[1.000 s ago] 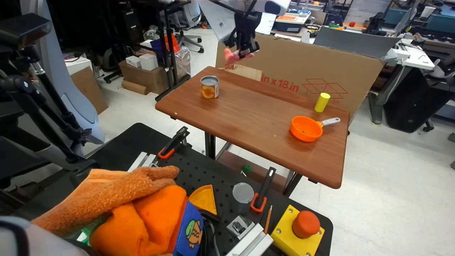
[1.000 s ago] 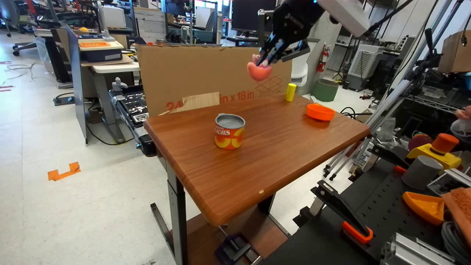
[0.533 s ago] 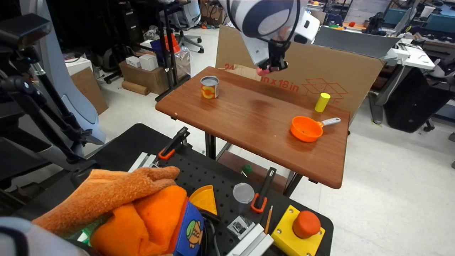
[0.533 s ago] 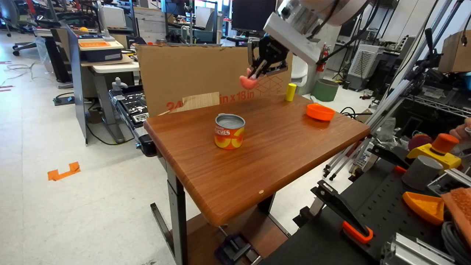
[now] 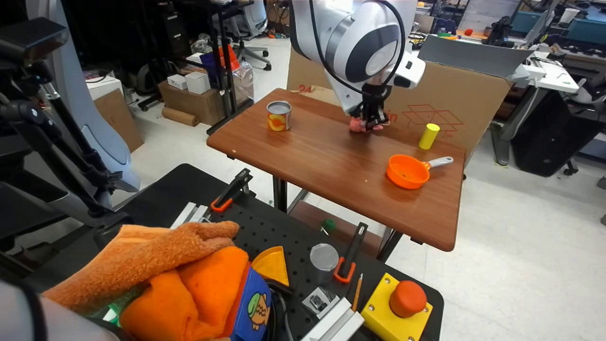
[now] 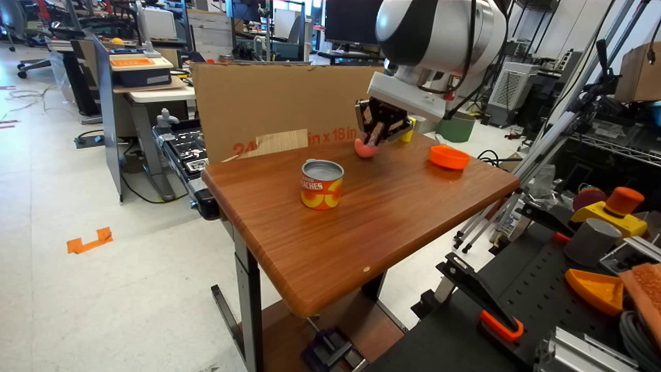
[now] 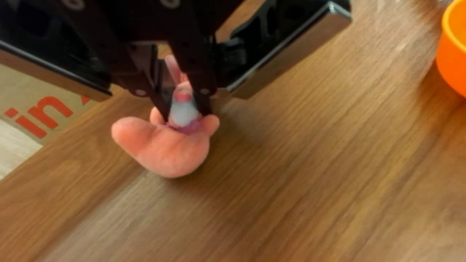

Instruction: Remove the doll from the pan

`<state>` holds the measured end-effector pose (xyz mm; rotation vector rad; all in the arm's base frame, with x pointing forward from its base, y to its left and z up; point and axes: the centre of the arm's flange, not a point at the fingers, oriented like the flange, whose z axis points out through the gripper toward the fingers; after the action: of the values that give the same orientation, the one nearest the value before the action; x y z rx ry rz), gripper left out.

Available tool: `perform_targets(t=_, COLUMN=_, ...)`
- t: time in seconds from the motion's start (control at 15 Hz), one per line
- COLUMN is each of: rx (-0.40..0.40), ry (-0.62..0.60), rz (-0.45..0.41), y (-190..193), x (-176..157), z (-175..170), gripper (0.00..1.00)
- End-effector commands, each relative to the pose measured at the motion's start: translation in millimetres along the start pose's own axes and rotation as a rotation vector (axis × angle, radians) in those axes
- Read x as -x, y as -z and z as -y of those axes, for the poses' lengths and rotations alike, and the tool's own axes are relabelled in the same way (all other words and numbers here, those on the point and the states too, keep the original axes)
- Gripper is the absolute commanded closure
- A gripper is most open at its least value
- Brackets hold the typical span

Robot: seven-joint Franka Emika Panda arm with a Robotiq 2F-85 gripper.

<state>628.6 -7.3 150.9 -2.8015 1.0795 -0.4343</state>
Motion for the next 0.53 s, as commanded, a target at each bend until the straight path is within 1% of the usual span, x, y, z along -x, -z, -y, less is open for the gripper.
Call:
perform_targets(t=0.0, rx=-0.012, ry=0.031, rz=0.111, y=48.8, x=30.1, z=20.4, gripper=0.4)
perform_targets(t=0.07, rx=-0.04, ry=0.053, rz=0.125, y=69.2, x=36.9, z=23.5, gripper=0.33)
perform_targets(t=0.2, rx=-0.159, ry=0.095, rz=0.116, y=108.7, x=41.9, z=29.0, gripper=0.2)
perform_targets(t=0.27, rx=-0.078, ry=0.066, rz=0.089, y=55.7, x=34.8, z=41.1, gripper=0.4)
perform_targets(t=0.33, rx=-0.113, ry=0.085, rz=0.088, y=76.7, x=38.1, z=47.7, gripper=0.34)
perform_targets(t=0.4, rx=-0.133, ry=0.094, rz=0.083, y=93.2, x=39.0, z=49.3, gripper=0.26)
perform_targets(t=0.47, rx=-0.142, ry=0.099, rz=0.079, y=103.3, x=39.0, z=47.4, gripper=0.21)
